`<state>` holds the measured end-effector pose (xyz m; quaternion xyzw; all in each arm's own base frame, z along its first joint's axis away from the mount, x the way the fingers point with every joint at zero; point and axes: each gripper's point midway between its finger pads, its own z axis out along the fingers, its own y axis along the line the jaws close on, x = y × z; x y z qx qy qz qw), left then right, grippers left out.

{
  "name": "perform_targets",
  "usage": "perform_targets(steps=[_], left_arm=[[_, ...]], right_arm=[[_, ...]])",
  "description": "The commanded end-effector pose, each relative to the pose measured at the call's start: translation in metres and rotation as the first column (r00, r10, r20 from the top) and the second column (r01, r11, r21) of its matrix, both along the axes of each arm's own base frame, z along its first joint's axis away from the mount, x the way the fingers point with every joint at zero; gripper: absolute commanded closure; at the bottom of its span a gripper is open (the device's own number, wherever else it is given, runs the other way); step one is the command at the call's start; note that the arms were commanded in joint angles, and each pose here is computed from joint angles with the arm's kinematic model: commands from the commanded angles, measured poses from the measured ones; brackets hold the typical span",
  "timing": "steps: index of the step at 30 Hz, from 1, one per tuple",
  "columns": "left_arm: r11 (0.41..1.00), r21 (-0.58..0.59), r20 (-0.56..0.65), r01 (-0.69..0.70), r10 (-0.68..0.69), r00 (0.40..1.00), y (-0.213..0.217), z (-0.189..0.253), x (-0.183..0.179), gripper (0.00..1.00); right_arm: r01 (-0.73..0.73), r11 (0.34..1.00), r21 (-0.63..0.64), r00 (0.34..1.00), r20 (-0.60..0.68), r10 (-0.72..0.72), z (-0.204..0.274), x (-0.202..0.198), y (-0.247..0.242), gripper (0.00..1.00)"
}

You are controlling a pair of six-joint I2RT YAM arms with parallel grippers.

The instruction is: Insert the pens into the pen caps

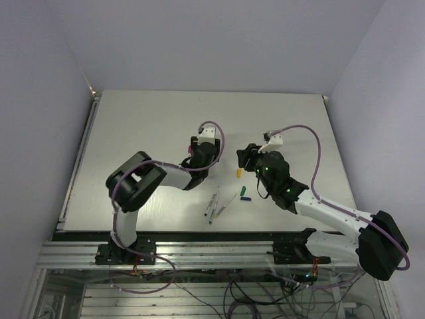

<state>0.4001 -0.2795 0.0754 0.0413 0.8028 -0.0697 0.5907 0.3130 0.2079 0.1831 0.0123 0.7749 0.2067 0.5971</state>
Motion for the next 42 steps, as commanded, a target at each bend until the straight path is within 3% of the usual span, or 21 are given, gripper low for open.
perform_targets(steps=[1,4,7,13,20,24,31,34,38,42], left_arm=[[0.995,-0.022,0.148,-0.097,0.099,0.984,-0.004,0.015,0.035,0.26],[0.99,-0.097,0.218,-0.104,0.123,0.968,-0.008,0.024,0.042,0.22],[0.989,-0.149,0.297,-0.005,0.05,0.954,-0.022,0.037,0.04,0.22],[0.989,-0.123,0.301,0.084,-0.044,0.953,-0.042,0.052,0.042,0.21],[0.971,-0.172,0.346,0.166,-0.098,0.933,-0.038,0.091,0.021,0.23],[0.974,-0.18,0.359,0.134,-0.062,0.931,-0.019,0.118,0.01,0.23],[0.986,-0.154,0.333,-0.059,0.108,0.937,0.048,0.134,-0.016,0.22],[0.979,-0.17,0.32,-0.115,0.165,0.933,0.07,0.14,-0.027,0.22],[0.968,-0.169,0.314,-0.186,0.232,0.921,0.093,0.145,-0.036,0.22],[0.961,-0.153,0.308,-0.23,0.267,0.913,0.106,0.147,-0.038,0.22]], right_arm=[[0.027,0.999,-0.044,0.998,0.054,-0.024,0.004,0.006,-0.006,0.53],[0.035,0.998,-0.054,0.996,0.086,-0.03,0.006,0.008,-0.008,0.53],[0.044,0.997,-0.062,0.991,0.125,-0.036,0.009,0.01,-0.011,0.53],[0.043,0.998,-0.053,0.984,0.175,-0.033,0.015,0.014,-0.009,0.52],[0.024,0.996,-0.089,0.941,0.339,0.008,0.029,0.024,0.0,0.36],[0.005,0.989,-0.15,0.932,0.359,0.05,0.009,0.04,0.016,0.27],[-0.001,0.973,-0.233,0.945,0.317,0.077,-0.036,0.068,0.039,0.27],[0.009,0.95,-0.311,0.958,0.274,0.081,-0.063,0.081,0.043,0.3],[0.003,0.926,-0.377,0.964,0.248,0.098,-0.086,0.092,0.049,0.44],[-0.024,0.907,-0.42,0.965,0.227,0.131,-0.103,0.102,0.061,0.43]])
